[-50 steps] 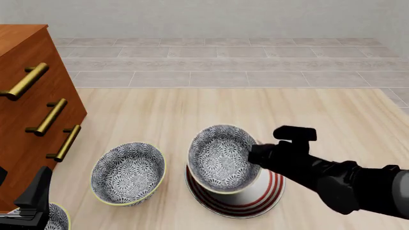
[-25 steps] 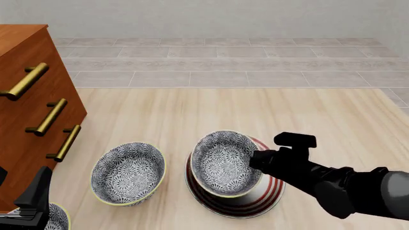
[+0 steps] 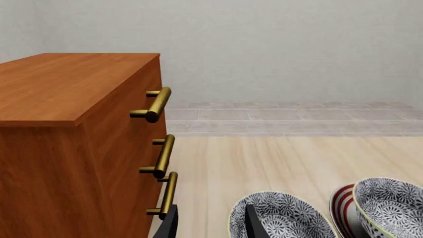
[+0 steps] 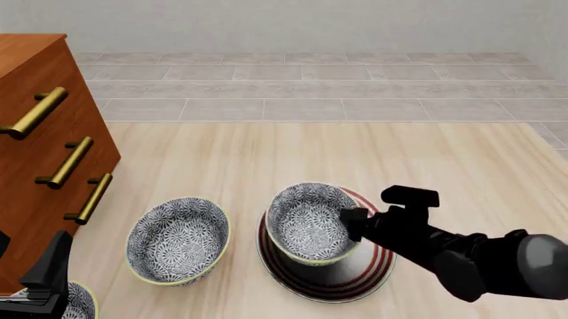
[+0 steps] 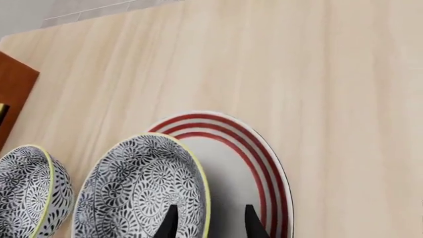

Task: Pick up the bowl and put it in the front on the plate.

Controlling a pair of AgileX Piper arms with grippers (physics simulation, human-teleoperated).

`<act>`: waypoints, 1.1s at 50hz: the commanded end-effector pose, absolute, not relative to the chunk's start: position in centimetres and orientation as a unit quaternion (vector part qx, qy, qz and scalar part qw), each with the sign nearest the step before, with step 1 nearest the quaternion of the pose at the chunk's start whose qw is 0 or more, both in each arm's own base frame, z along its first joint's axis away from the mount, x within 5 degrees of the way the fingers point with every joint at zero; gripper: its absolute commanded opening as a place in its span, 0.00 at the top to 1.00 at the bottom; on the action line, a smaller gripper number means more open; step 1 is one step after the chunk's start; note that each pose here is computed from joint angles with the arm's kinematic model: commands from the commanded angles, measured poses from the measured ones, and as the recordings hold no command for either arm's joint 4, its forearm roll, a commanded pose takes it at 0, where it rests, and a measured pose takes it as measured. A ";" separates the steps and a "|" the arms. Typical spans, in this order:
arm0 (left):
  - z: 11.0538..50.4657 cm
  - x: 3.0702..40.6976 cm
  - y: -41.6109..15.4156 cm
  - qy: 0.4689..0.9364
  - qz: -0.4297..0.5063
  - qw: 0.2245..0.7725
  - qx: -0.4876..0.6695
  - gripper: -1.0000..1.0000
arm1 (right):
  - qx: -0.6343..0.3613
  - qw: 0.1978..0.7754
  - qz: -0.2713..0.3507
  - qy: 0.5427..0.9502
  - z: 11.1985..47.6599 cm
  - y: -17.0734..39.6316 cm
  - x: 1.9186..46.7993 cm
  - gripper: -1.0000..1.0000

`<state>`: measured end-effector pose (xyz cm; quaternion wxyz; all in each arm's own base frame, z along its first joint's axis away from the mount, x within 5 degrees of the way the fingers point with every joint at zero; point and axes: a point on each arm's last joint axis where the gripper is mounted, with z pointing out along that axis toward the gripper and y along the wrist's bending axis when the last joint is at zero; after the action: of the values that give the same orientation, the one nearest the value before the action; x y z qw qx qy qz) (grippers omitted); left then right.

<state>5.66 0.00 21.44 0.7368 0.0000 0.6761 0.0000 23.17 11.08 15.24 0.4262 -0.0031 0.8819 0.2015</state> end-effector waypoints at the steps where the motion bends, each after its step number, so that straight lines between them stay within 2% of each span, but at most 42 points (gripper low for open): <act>1: 21.4 5.7 0.0 0.676 0.000 0.737 0.000 0.00 | -0.016 0.432 0.199 0.879 16.0 11.2 23.2 0.00; 55: 21.4 5.7 0.0 0.676 0.000 0.737 0.000 0.00 | -0.098 0.516 0.209 0.825 26.1 11.0 20.0 0.00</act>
<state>5.66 0.00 21.44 0.7368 0.0000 0.6761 0.0000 20.88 11.27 24.19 0.4979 -0.0821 0.8377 0.2089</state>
